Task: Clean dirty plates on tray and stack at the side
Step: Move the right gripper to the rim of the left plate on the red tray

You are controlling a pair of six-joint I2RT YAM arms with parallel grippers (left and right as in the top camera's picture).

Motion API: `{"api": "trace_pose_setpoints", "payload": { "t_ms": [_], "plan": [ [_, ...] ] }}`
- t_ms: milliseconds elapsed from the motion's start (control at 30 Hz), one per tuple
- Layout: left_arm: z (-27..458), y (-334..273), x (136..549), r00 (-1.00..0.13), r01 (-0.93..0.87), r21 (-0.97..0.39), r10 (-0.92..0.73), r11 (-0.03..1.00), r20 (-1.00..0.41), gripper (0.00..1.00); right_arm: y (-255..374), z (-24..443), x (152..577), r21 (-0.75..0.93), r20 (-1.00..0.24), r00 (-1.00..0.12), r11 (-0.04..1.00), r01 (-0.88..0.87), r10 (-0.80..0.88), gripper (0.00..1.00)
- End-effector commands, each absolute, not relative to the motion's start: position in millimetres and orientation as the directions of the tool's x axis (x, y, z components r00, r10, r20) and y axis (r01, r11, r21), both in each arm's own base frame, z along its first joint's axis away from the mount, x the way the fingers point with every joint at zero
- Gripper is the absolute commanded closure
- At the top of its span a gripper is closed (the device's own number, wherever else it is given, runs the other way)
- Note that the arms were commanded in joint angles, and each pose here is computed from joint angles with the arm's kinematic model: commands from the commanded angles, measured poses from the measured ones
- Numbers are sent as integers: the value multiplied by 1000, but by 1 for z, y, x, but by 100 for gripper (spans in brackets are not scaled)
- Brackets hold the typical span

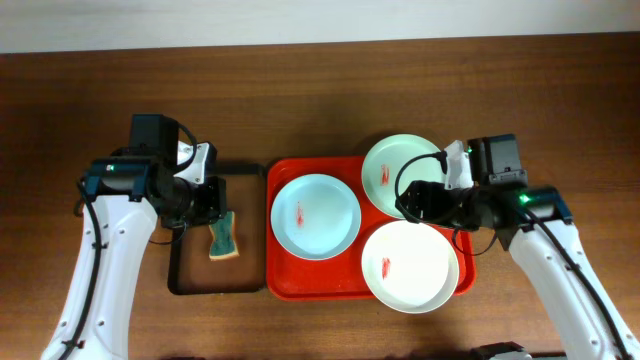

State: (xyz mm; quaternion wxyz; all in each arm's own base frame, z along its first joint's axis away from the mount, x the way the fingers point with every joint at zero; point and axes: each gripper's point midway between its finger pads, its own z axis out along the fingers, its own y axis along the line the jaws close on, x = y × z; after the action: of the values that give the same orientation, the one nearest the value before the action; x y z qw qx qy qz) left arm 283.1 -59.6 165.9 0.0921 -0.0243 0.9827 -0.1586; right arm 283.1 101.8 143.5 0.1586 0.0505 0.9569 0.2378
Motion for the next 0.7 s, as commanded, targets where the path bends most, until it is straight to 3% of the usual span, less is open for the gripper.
{"api": "trace_pose_setpoints", "payload": {
  "t_ms": [0,67,133,200,433,600,667],
  "plan": [
    [166,-60,284,-983,-15,-316,-72,949,-171,97,109,135,291,471,-261,-954,882,9,150,28],
    [166,-60,284,-983,-15,-316,-72,949,-171,88,125,122,296,469,-249,-963,883,-26,103,37],
    [166,-58,284,-982,-18,-301,-73,953,-173,67,141,107,300,468,-235,-970,882,-61,57,39],
    [166,-58,284,-982,-18,-302,-73,953,-173,59,156,92,304,467,-225,-974,880,-91,19,33],
    [165,-58,285,-982,-17,-301,-73,953,-174,54,160,70,328,430,-262,-964,899,-87,32,33],
    [165,-58,284,-982,-18,-302,-73,953,-173,54,181,66,319,405,-268,-963,905,-133,-22,50],
    [164,-58,282,-984,-20,-301,-73,953,-165,54,178,61,318,333,-275,-962,938,-93,3,50]
  ]
}}
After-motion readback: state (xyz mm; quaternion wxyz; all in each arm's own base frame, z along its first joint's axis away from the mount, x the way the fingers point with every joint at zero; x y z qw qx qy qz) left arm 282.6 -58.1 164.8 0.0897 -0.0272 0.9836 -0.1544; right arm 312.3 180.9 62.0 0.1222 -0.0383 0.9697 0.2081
